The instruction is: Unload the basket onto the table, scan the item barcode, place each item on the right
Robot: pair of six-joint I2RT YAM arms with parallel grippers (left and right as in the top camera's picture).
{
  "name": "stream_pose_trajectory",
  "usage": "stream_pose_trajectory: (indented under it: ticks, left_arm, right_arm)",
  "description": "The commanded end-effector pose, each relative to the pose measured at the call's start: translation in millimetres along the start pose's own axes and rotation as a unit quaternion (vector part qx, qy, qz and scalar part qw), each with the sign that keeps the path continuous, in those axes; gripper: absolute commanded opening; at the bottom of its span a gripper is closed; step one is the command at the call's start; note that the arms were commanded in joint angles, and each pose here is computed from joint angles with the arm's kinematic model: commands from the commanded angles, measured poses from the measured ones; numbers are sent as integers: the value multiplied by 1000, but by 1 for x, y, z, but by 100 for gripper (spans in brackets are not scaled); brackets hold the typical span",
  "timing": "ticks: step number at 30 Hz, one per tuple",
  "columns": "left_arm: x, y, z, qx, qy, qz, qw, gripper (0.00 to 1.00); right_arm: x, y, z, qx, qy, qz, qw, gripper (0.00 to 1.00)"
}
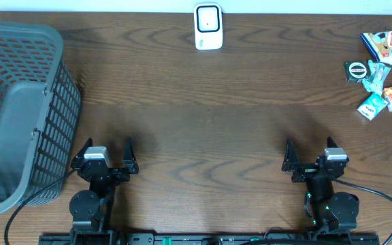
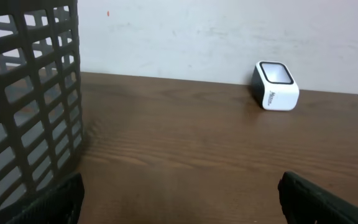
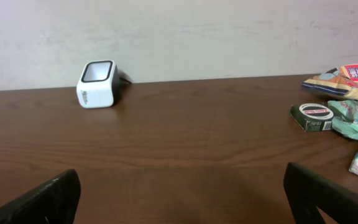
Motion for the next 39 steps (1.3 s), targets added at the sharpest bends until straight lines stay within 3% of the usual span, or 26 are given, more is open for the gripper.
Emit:
stream_pose_trajectory:
  ticks: [1,39]
  left_arm:
    - [-2,-12,1,24,-9,9,1000,98]
    - [-4,-10,1,18,-21,7,1000,98]
  right_arm:
    - [0,0,0,0,-1,-8,1000,99]
    - [0,0,0,0,-1,-8,1000,99]
Point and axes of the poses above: each gripper's point midway between its finger pads, its own z axis out along the fingers, its own x axis along the line the jaws close on, y = z × x, the point moved 8 cm from there along -z, back along the fingers, and after that the axes turned 11 degrees about z, right-handed, at the moved point
